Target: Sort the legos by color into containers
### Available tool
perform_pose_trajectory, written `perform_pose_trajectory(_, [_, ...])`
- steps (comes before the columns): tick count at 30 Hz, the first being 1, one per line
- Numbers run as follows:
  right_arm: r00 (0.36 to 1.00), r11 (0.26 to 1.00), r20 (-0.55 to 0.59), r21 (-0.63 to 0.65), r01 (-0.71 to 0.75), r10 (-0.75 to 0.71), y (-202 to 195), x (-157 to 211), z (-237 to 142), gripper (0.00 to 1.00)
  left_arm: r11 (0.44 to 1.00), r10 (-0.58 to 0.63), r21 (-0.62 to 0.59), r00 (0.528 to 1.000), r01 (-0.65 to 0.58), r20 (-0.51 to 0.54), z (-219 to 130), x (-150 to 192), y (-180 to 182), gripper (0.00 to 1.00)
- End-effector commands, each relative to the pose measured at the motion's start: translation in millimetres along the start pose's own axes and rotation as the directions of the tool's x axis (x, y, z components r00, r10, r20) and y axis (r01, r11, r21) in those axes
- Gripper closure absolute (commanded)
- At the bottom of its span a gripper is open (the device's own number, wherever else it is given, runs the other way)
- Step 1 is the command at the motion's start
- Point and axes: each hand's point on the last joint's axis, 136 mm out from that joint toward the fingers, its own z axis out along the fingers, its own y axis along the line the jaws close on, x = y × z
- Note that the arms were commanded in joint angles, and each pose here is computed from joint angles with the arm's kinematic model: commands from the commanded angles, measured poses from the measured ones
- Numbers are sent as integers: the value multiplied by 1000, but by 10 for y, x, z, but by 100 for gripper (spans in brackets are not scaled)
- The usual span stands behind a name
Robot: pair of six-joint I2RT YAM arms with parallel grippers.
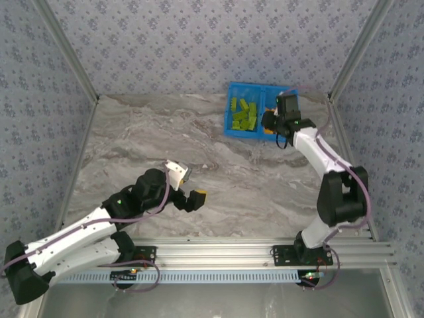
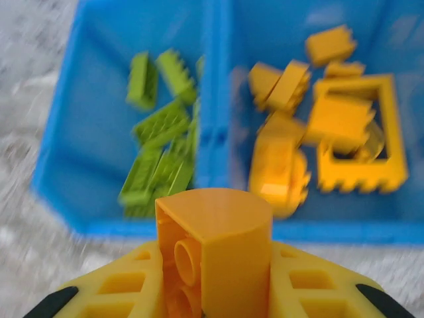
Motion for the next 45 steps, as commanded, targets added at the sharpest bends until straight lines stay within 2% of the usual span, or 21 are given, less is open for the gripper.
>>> perform_pose_trajectory(1, [996, 993, 54, 90, -75, 70, -199, -346, 233, 73, 998, 57, 25, 997, -58, 51, -30, -131, -103, 1])
perform_pose_trajectory(6, [989, 974, 33, 172, -150, 146, -517, -613, 780, 72, 994, 101, 45, 993, -104, 65, -73, -159, -194, 1])
perform_pose_trajectory(9, [983, 961, -5, 212, -178, 183, -650, -655, 1070, 72, 993, 108, 32, 992, -110, 66, -65, -157, -173, 1])
perform_pose_trajectory(17, [981, 951, -68, 264, -161, 184, -781, -696, 1499, 62, 992, 111, -59, 992, -108, 53, -79, -159, -19, 1])
perform_pose_trajectory(21, [981, 958, -68, 234, -163, 184, -691, -755, 1459, 43, 982, 95, -168, 995, -87, 39, -81, -155, 169, 1])
perform_pose_trajectory(23, [982, 961, -58, 224, -161, 178, -654, -815, 1386, 39, 976, 97, -198, 995, -88, 34, -78, -157, 218, 1])
perform_pose_trajectory(28, [987, 971, -40, 193, -145, 155, -565, -927, 1137, 38, 973, 126, -199, 991, -115, 43, -42, -213, 206, 1])
perform_pose_trajectory(30, [989, 974, -22, 178, -138, 144, -527, -948, 984, 38, 961, 143, -246, 988, -126, 53, -35, -258, 277, 1])
perform_pose_trajectory(34, [992, 981, 26, 142, -128, 126, -498, -896, 652, 36, 860, 201, -492, 977, -140, 73, -127, -401, 684, 1])
perform_pose_trajectory(36, [992, 983, 56, 136, -123, 116, -521, -824, 411, 35, 764, 254, -628, 963, -146, 86, -221, -479, 922, 1])
perform_pose_trajectory(38, [991, 983, 83, 141, -120, 109, -572, -708, 181, 32, 689, 271, -714, 958, -129, 89, -315, -518, 1141, 0])
perform_pose_trajectory(42, [985, 989, 169, 139, -56, 32, -639, -412, -305, 18, 590, 182, -806, 981, -49, 74, -471, -404, 1713, 0])
perform_pose_trajectory(45, [971, 982, 236, 188, -18, -27, -789, -114, -593, 12, 526, 142, -851, 985, 7, 96, -601, -278, 2061, 1])
